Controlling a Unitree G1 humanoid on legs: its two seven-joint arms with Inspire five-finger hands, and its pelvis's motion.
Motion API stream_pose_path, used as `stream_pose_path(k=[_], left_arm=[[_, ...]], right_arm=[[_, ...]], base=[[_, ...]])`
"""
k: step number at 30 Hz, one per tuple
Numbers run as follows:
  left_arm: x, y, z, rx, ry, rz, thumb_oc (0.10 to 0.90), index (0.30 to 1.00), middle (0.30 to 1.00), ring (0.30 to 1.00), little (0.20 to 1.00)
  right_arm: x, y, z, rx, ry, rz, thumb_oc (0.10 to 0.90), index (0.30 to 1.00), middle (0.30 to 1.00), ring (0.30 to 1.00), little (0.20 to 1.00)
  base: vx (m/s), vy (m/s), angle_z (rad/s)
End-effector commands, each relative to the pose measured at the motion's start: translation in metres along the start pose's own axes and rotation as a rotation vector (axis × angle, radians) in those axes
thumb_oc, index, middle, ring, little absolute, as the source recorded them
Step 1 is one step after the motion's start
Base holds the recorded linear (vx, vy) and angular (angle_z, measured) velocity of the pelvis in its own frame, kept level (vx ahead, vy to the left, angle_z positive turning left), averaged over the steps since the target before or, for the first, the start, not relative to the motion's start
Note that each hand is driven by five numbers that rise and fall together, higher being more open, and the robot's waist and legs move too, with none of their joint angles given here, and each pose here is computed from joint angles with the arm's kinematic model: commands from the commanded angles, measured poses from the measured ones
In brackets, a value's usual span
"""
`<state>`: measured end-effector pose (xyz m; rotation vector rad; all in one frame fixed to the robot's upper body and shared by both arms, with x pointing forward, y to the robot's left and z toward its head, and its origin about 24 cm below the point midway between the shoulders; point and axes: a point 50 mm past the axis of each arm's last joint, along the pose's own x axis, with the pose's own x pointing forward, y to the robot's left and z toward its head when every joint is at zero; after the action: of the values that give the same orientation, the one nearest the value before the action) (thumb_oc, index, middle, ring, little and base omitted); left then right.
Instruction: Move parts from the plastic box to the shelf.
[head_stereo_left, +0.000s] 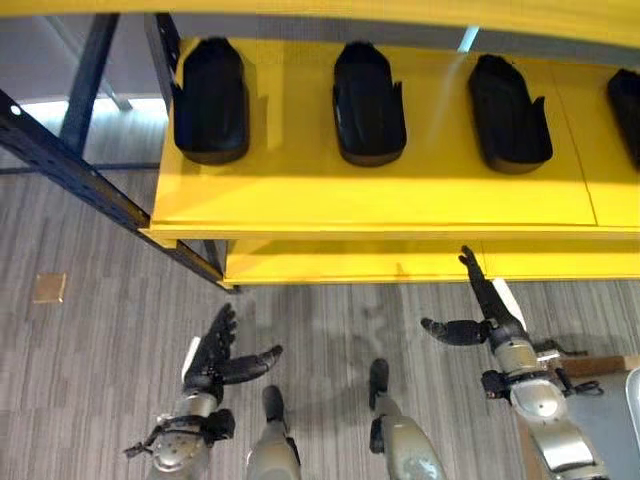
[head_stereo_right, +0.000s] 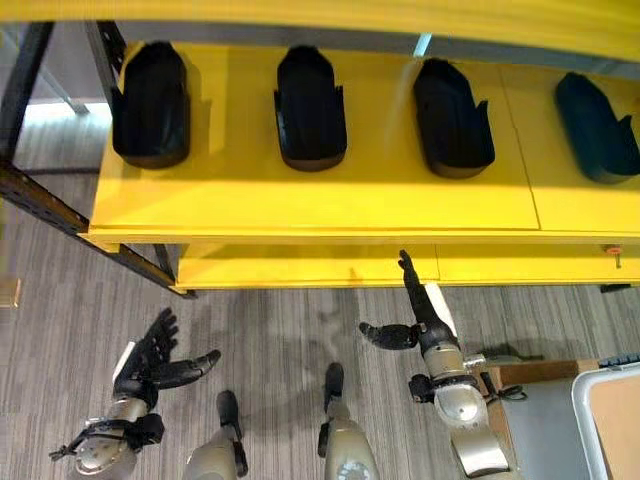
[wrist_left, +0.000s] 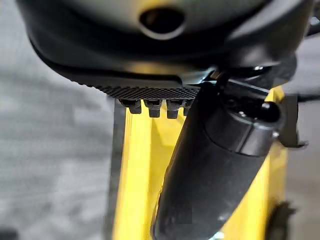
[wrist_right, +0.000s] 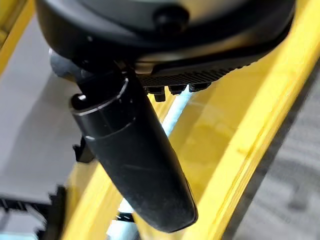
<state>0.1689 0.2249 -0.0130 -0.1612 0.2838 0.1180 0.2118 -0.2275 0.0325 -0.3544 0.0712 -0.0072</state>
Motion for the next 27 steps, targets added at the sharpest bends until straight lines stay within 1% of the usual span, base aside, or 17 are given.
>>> stream_pose_path(k=[1,5,15,20,27], left_arm=[[0.003,0.004,0.028,-0.056,-0.135,-0.062,0.900,1.000,1.000,1.000,1.000],[-0.004,0.006,0.013,-0.110,-0.076,-0.044,0.900,1.000,1.000,1.000,1.000],[-0.013,0.011,0.002,-0.106,-0.054,0.013,0.900,1.000,1.000,1.000,1.000],[-0.014,0.008,-0.005,-0.107,-0.031,0.011,0.900,1.000,1.000,1.000,1.000],[-0.017,0.009,-0.008,-0.098,-0.018,0.020,0.900,1.000,1.000,1.000,1.000]], right_arm=[[-0.007,-0.017,0.030,0.063,-0.168,-0.029,0.900,1.000,1.000,1.000,1.000],[-0.015,-0.015,0.026,0.145,-0.145,-0.013,0.900,1.000,1.000,1.000,1.000],[-0.021,-0.007,0.014,0.258,-0.086,-0.012,0.900,1.000,1.000,1.000,1.000],[-0.025,-0.004,0.007,0.300,-0.052,-0.006,0.900,1.000,1.000,1.000,1.000],[-0.027,-0.002,0.007,0.302,-0.046,0.007,0.900,1.000,1.000,1.000,1.000]], base=[[-0.04,-0.029,0.05],[-0.04,-0.029,0.01],[-0.04,-0.015,-0.06],[0.00,0.000,0.00],[0.00,-0.001,0.00]])
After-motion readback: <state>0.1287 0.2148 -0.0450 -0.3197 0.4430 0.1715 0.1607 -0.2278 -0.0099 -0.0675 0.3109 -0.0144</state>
